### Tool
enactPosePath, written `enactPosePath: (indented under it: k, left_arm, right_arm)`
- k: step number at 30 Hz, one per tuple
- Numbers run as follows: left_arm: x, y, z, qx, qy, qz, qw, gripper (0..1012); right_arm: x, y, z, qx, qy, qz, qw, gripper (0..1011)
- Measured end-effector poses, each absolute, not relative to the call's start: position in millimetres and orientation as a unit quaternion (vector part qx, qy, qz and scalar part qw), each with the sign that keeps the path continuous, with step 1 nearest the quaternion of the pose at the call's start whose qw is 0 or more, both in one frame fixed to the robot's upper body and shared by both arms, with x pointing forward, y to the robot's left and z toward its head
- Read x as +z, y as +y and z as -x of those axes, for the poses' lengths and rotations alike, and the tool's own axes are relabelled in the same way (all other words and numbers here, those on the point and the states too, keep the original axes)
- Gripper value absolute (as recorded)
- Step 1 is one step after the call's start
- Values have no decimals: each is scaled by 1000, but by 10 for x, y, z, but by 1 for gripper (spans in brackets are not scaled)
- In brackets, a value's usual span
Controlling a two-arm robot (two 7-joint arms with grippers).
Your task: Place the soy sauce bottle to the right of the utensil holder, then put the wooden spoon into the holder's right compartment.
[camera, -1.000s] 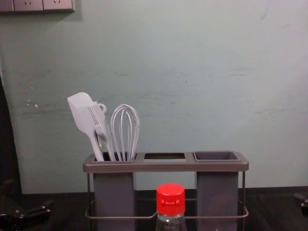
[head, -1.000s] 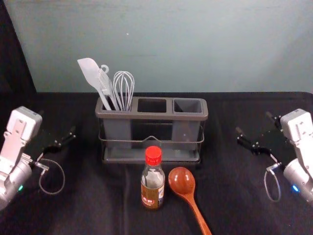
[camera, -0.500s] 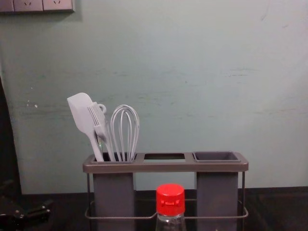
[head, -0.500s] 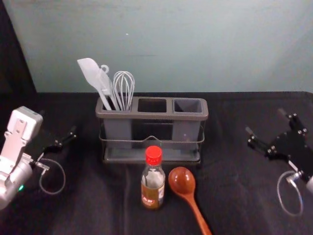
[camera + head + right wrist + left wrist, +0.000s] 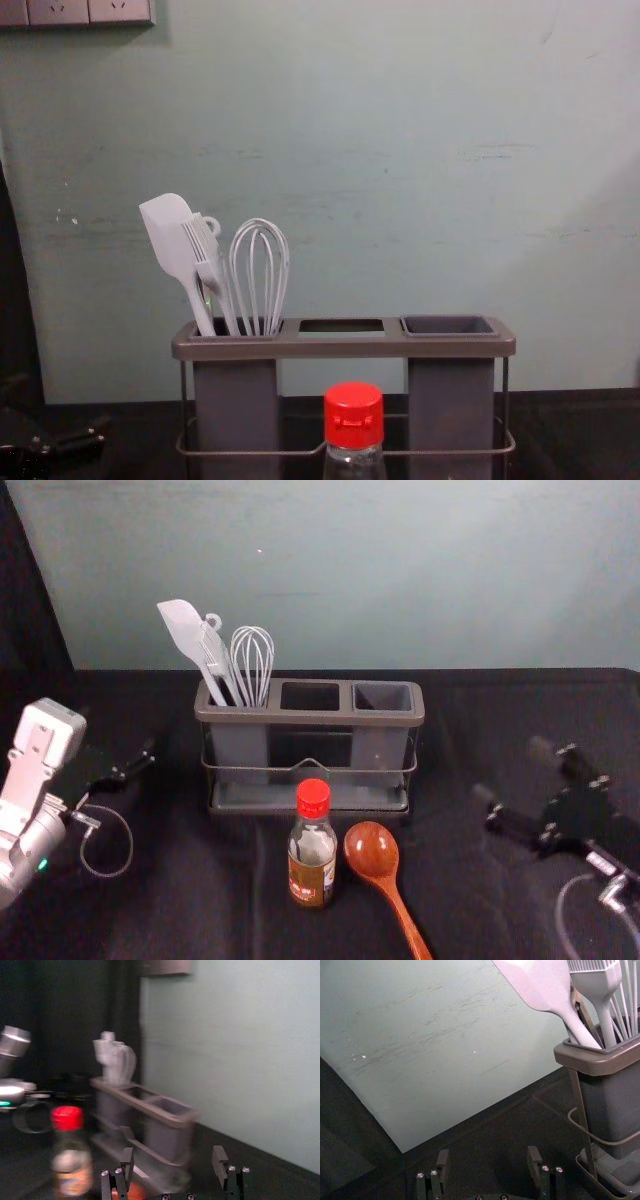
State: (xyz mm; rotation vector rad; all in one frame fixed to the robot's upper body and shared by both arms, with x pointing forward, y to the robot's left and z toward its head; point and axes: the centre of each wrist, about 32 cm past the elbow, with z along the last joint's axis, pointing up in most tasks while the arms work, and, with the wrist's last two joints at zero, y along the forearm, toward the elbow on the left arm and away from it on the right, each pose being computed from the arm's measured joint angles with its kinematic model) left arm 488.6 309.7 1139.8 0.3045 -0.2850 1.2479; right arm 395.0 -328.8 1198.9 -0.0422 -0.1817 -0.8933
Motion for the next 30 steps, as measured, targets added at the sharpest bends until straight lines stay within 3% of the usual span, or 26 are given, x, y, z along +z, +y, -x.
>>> enactPosePath:
  k: [6, 14, 30]
  left_arm:
    - [11398, 3097, -4886, 580, -132, -141, 791, 1011]
    - [11398, 3097, -4886, 580, -132, -141, 791, 1012]
    - [11398, 3097, -4886, 580, -132, -141, 791, 1011]
  right_arm:
    - [11953, -3076, -4111, -336, -39, 17, 941, 1002]
    - [11850, -2806, -4282, -255, -4, 20, 967, 1002]
    - [11866, -2486, -4541, -203, -19, 30, 978, 1002]
